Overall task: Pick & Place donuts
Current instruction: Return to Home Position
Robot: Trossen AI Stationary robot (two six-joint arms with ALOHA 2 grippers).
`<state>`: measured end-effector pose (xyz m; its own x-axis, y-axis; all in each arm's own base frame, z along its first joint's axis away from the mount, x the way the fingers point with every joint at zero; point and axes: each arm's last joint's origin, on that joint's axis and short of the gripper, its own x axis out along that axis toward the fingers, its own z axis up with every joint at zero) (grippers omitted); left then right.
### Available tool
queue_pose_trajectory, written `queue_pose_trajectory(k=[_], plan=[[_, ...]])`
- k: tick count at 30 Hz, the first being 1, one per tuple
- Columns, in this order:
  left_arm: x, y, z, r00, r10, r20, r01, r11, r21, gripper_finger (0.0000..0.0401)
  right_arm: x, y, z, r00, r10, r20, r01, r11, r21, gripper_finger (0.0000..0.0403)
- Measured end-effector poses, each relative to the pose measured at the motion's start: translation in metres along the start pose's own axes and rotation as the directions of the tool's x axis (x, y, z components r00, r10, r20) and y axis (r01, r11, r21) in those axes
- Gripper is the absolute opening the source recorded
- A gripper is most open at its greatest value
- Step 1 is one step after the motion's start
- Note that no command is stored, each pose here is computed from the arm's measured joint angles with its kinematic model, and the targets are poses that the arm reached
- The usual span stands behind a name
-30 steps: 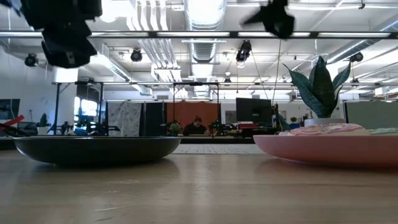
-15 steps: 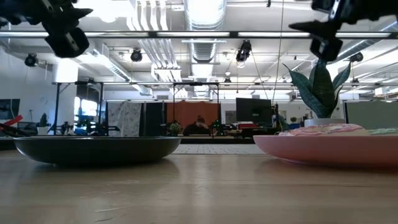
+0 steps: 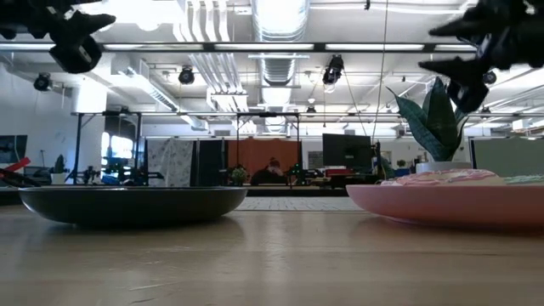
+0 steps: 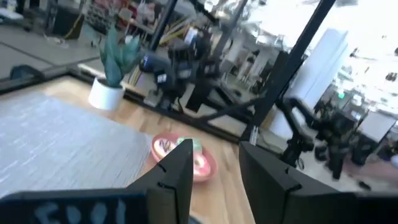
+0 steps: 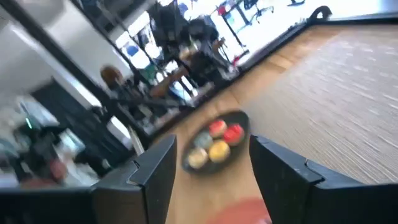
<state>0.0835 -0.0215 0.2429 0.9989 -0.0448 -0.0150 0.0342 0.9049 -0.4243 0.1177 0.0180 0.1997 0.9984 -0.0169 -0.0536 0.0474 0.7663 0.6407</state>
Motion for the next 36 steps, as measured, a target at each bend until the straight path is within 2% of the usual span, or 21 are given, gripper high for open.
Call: queue_pose_trajectory(k=[6, 9, 12, 25, 29, 36], plan=[[-0.011, 0.004, 0.002, 0.999, 0.001, 0.045, 0.0, 1.0, -0.02, 0.0103, 0.001, -0.026, -0.03, 0.995, -0.074, -0.069, 0.071, 0.996, -0.049, 0.0194], [-0.015, 0.004, 0.004, 0.998, -0.008, 0.069, 0.01, 1.0, -0.027, 0.0103, -0.001, -0.038, -0.043, 0.977, -0.153, -0.148, 0.142, 0.986, -0.083, 0.0194], [-0.016, 0.005, 0.004, 0.997, -0.003, 0.078, 0.005, 1.0, -0.03, 0.0103, 0.0, -0.038, -0.045, 0.967, -0.17, -0.191, 0.155, 0.984, -0.093, 0.0194], [-0.015, 0.005, 0.004, 0.997, 0.017, 0.077, -0.008, 0.994, -0.11, 0.0103, 0.001, -0.037, -0.044, 0.965, -0.167, -0.201, 0.151, 0.984, -0.094, 0.0194], [-0.016, 0.006, 0.002, 0.999, 0.017, 0.04, -0.017, 1.0, 0.002, 0.0103, 0.001, -0.037, -0.044, 0.965, -0.166, -0.201, 0.15, 0.984, -0.093, 0.0194], [-0.013, 0.008, 0.0, 0.991, 0.051, 0.128, -0.078, 0.973, 0.217, 0.0103, 0.001, -0.037, -0.044, 0.965, -0.166, -0.201, 0.15, 0.984, -0.094, 0.0194]])
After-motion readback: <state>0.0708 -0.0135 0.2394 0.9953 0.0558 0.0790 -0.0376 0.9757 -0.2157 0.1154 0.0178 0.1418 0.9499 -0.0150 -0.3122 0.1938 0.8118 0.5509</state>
